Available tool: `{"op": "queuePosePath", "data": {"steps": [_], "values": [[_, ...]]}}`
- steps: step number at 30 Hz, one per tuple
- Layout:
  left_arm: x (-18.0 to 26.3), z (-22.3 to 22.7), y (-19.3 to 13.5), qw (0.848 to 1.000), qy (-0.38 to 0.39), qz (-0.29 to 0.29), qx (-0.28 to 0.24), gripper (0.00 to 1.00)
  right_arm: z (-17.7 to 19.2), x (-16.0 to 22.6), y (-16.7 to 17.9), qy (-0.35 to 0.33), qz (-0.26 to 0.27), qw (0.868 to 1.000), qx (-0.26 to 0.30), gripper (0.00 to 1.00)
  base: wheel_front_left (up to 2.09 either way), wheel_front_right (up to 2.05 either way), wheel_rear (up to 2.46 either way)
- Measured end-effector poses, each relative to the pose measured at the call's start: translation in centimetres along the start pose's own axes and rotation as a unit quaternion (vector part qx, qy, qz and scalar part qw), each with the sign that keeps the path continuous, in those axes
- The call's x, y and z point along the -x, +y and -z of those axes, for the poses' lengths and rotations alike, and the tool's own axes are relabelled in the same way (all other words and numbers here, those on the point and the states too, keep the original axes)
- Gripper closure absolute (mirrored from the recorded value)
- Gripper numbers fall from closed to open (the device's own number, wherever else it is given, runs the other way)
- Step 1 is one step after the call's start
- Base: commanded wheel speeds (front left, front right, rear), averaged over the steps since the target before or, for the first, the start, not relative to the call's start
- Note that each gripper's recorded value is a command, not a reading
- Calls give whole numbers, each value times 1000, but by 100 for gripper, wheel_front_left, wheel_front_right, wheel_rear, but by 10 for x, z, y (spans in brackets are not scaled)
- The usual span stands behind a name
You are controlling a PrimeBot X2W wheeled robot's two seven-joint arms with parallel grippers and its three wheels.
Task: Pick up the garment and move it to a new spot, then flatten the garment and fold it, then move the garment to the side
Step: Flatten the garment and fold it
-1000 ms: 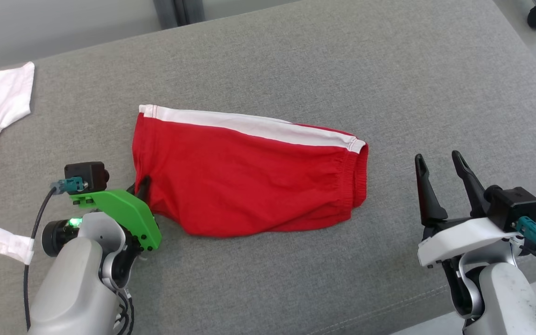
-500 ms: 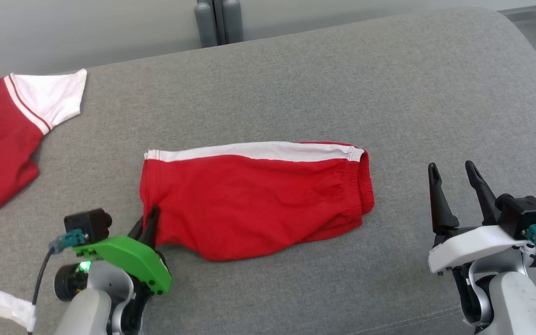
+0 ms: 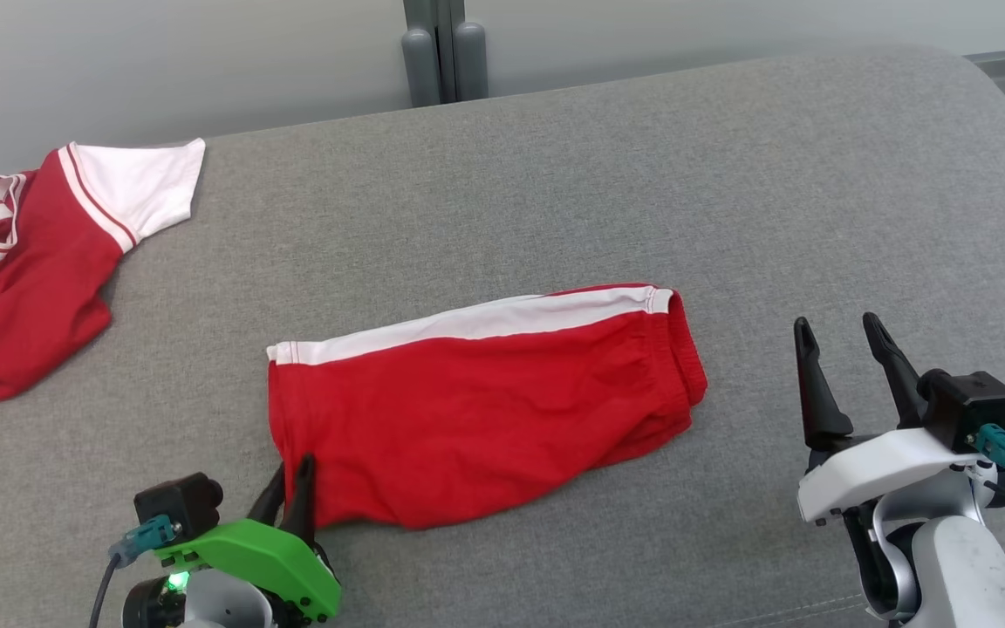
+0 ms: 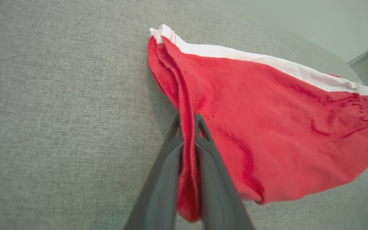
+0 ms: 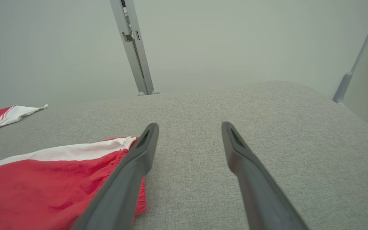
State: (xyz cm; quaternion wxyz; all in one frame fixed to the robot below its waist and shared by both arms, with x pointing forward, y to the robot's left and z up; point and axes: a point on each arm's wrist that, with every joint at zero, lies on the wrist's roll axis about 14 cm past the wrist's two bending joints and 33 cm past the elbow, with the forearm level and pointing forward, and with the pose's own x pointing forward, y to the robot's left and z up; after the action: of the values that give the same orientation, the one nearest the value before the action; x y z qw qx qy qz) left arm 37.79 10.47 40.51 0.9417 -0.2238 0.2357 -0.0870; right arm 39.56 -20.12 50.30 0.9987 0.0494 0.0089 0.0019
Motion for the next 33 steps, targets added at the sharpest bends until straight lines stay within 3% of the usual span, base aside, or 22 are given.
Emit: {"op": "queuePosePath", "data": {"steps": [14, 26, 33], "values": [[20, -71, -10, 978, -182, 11, -102, 0, 4, 6, 5, 17, -6, 1000, 7, 0, 0, 0, 0], [39, -84, -1, 970, -226, -24, -86, 0, 19, -2, 29, 63, -42, 997, 16, 0, 0, 0, 0], [43, -80, 5, 970, -227, -38, -78, 0, 36, -26, 53, 137, -91, 985, 50, 0, 0, 0, 0]]}}
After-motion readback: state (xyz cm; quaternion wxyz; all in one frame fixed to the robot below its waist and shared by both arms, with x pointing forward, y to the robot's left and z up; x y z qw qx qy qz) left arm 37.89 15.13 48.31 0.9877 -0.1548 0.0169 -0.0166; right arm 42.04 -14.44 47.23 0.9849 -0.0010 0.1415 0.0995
